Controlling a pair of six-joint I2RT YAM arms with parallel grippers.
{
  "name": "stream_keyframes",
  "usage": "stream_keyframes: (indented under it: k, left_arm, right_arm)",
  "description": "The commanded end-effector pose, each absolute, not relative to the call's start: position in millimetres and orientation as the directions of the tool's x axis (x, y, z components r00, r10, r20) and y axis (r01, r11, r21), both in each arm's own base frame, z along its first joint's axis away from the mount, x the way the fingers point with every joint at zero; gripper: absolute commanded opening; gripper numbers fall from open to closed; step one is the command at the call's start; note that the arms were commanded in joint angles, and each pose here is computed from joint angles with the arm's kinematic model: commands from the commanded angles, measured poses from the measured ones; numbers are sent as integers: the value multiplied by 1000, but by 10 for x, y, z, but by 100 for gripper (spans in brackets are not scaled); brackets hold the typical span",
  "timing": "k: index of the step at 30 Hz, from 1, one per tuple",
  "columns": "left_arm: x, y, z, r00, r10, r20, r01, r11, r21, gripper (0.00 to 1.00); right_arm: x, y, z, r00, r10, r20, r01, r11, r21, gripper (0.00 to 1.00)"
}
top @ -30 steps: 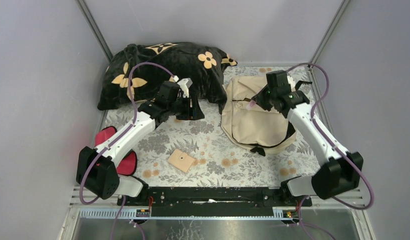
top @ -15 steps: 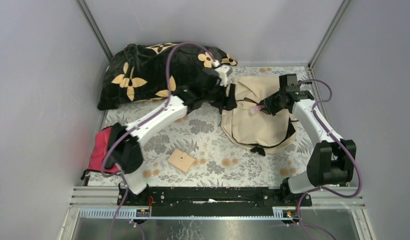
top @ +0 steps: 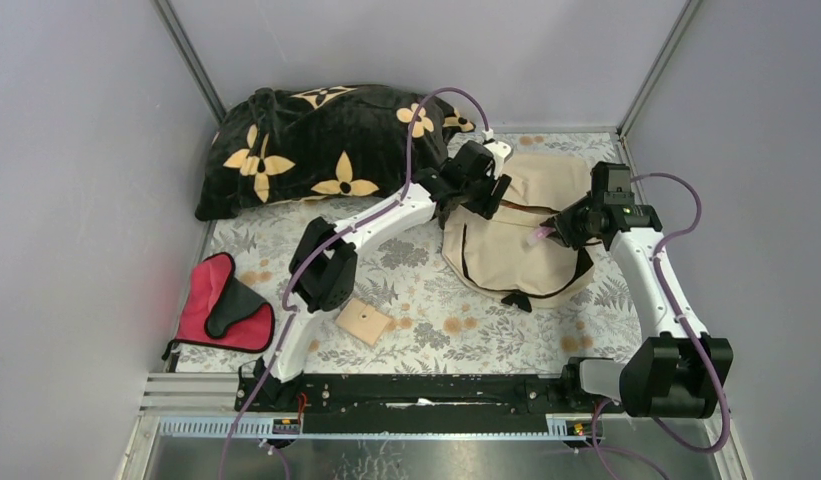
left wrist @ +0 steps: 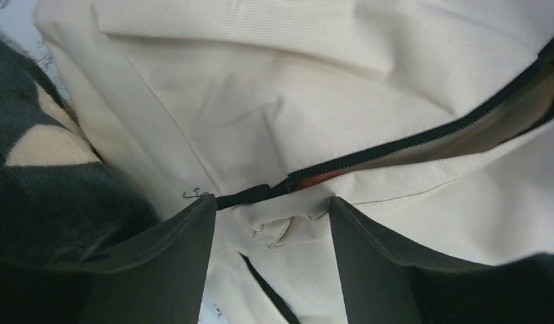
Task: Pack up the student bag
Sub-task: Place the stationery in the student bag.
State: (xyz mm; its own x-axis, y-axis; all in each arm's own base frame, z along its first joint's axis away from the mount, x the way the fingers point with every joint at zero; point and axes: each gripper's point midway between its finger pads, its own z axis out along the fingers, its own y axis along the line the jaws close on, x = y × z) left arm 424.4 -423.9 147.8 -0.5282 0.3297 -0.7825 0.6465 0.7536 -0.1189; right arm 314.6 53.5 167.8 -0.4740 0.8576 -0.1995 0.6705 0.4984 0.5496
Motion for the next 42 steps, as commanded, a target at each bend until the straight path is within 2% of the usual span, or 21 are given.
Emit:
stream_keyframes:
  k: [1,8,11,15,17,19,24,25,27,28,29,30,37,42]
  left_arm:
    - [4511,-4231,1605,-464,307,-831,603,797,-42,68]
    - [4536,-4349,1473,-487,280,-827,606,791,-89,59]
    - [4558,-4343,1472,-489,271,-829,594,800,-89,45]
    - [4610,-4313,1631,-475,227,-850,562,822,-94,18]
    - [4606,-4318,1748,-460,203,-865,560,822,-105,9]
    - [4609,-4336,1873,-440,176,-881,564,817,-119,5]
    - [4605,-4366,2021,-433,140,-891,566,811,-148,6]
    - [4600,-4376,2023,-435,135,-890,565,811,-153,12]
    - [4596,-4385,1990,-441,138,-887,568,808,-156,42]
    - [4594,-4394,1969,-442,142,-886,571,806,-156,54]
    - [4590,-4400,1944,-447,146,-883,573,805,-156,61]
    - [4588,-4411,1910,-451,152,-879,576,802,-157,64]
    - [4587,-4444,1790,-467,169,-868,583,797,-159,62]
    - [4620,-4487,1876,-454,136,-881,582,794,-177,54]
  right_arm:
    - [2928,418,1676,-491,835,-248,676,545,497,0]
    - [2875,439,1695,-504,829,-243,668,553,498,0]
    - [2928,528,1786,-525,821,-224,634,553,541,0]
    - [2993,625,1900,-578,781,-234,559,589,584,0]
    - [2995,659,1940,-606,757,-244,524,610,594,0]
    - [2978,683,1953,-626,740,-246,503,625,597,0]
    - [2910,707,1926,-662,706,-252,473,654,590,0]
    - [2899,706,1917,-664,703,-253,472,657,588,0]
    - [2885,704,1897,-666,702,-252,473,659,585,0]
    - [2878,707,1887,-668,701,-249,474,659,584,0]
    - [2875,709,1882,-669,701,-248,474,659,584,0]
    - [2872,712,1876,-670,700,-247,473,659,584,0]
    - [2882,715,1871,-671,700,-245,473,658,586,0]
    - [2882,736,1849,-674,700,-236,470,653,594,0]
